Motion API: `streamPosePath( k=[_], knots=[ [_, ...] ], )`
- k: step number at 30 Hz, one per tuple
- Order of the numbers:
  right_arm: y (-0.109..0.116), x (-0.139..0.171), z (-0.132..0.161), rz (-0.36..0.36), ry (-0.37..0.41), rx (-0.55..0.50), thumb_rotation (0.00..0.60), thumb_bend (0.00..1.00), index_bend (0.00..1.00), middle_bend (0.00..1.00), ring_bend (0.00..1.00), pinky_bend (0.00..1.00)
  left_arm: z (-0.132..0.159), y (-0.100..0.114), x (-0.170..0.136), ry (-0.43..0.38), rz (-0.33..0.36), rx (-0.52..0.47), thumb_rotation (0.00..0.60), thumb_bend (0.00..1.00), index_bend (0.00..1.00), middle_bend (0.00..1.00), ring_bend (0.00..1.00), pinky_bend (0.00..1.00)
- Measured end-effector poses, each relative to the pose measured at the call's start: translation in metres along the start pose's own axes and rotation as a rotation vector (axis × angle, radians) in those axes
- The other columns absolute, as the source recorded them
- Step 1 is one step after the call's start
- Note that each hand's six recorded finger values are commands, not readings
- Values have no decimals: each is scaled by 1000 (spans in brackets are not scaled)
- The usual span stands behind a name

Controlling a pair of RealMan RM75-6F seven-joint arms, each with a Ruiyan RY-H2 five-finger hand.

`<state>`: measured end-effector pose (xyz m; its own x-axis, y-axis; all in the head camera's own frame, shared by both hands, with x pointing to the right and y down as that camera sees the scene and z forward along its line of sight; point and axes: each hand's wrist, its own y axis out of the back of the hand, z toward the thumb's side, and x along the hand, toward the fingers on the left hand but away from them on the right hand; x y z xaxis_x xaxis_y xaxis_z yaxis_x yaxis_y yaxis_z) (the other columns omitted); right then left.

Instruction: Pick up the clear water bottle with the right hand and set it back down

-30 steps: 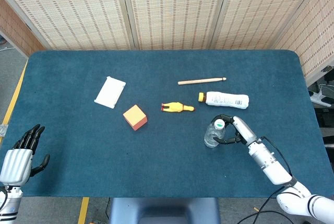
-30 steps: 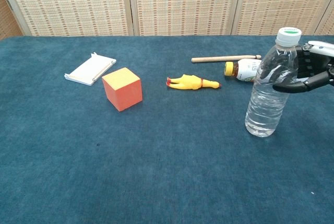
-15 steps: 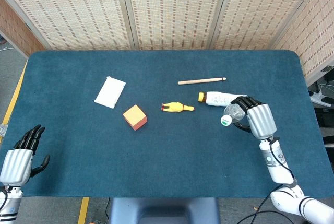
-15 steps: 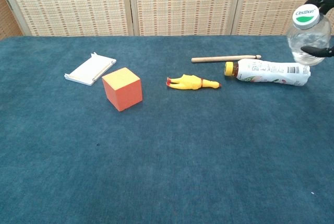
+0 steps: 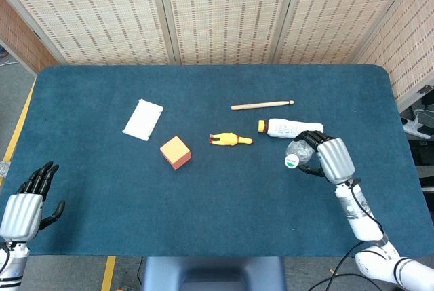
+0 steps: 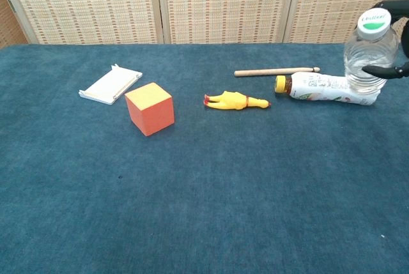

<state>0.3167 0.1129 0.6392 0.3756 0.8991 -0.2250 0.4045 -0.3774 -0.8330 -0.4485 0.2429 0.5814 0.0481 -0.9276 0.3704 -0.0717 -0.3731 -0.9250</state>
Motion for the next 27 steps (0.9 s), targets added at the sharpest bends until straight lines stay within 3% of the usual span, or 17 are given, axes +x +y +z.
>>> streamPosePath(
  k=[5, 8, 11, 13, 16, 19, 22, 27],
  knots=[
    [0, 2, 6, 98, -6, -536, 600, 452, 820, 756, 637, 649, -2, -2, 2, 2, 7, 5, 600, 351, 53, 35, 98, 307],
    [1, 4, 7, 108, -18, -761, 600, 452, 820, 757, 637, 649, 0, -3, 2, -5, 1, -2, 600, 351, 54, 35, 98, 308],
    [4, 4, 5, 84, -11, -885, 600, 452, 822, 759, 639, 650, 3, -3, 1, -25, 1, -11, 600, 352, 54, 35, 97, 308],
    [6, 3, 4, 59, 7, -905, 600, 452, 825, 763, 640, 651, 5, -2, 1, -39, 5, -20, 600, 352, 54, 35, 97, 307],
    [11, 1, 0, 8, 44, -848, 600, 452, 827, 763, 640, 652, 5, -2, 1, -46, 11, -21, 600, 352, 55, 35, 98, 307],
    [15, 1, -5, -46, 75, -681, 600, 452, 827, 763, 640, 652, 4, -3, 1, -45, 9, -18, 600, 353, 55, 35, 98, 306],
    [19, 1, -10, -103, 91, -407, 600, 452, 827, 763, 640, 651, 4, -3, 1, -44, 10, -20, 600, 352, 56, 35, 97, 306],
    [23, 4, -16, -194, 81, 169, 600, 453, 827, 763, 641, 652, 4, -3, 1, -43, 14, -20, 600, 352, 56, 35, 98, 306]
  ],
)
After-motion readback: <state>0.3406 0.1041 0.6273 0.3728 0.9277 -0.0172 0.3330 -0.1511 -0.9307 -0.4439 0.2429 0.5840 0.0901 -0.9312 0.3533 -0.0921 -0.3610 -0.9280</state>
